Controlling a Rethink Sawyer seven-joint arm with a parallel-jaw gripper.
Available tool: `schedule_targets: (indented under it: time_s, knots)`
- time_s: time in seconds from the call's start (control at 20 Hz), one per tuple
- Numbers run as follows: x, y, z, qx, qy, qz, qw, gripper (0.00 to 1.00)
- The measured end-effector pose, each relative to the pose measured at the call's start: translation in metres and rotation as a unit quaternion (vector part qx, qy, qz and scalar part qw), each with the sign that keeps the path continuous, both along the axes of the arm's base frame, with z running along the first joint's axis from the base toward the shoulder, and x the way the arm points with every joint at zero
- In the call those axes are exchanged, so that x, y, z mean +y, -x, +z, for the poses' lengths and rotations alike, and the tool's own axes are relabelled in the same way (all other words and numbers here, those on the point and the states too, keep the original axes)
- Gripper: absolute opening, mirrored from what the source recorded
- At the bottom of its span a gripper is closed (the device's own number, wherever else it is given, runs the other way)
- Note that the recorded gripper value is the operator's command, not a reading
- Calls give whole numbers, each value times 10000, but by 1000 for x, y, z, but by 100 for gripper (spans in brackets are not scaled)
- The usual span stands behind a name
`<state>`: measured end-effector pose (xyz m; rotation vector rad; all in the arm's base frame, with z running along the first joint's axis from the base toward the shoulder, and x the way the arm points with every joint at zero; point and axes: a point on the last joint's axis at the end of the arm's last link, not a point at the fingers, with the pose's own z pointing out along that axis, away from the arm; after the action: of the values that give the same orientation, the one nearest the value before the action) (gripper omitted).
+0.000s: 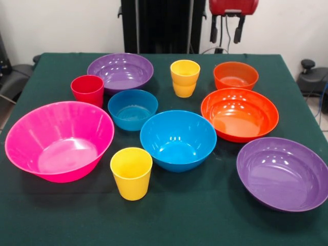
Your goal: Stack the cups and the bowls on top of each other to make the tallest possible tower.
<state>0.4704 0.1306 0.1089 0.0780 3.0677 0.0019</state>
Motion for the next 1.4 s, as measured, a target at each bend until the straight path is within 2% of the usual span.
schedule_targets:
  time_s: [0.3, 0.7, 0.9, 1.0, 1.15, 1.2, 1.4]
  knots:
    - [-6, -3, 9, 43, -1, -61, 10000, 100]
    - [-40, -15, 29, 343, -110, -428, 9984, 100]
    - [-52, -24, 39, 456, -159, -531, 9974, 100]
    - [-58, -35, 48, 542, -209, -570, 9967, 100]
    - [-62, -45, 52, 564, -254, -593, 9963, 100]
    - [-66, -54, 55, 544, -283, -606, 9963, 100]
    - [-70, -71, 57, 429, -315, -615, 9967, 100]
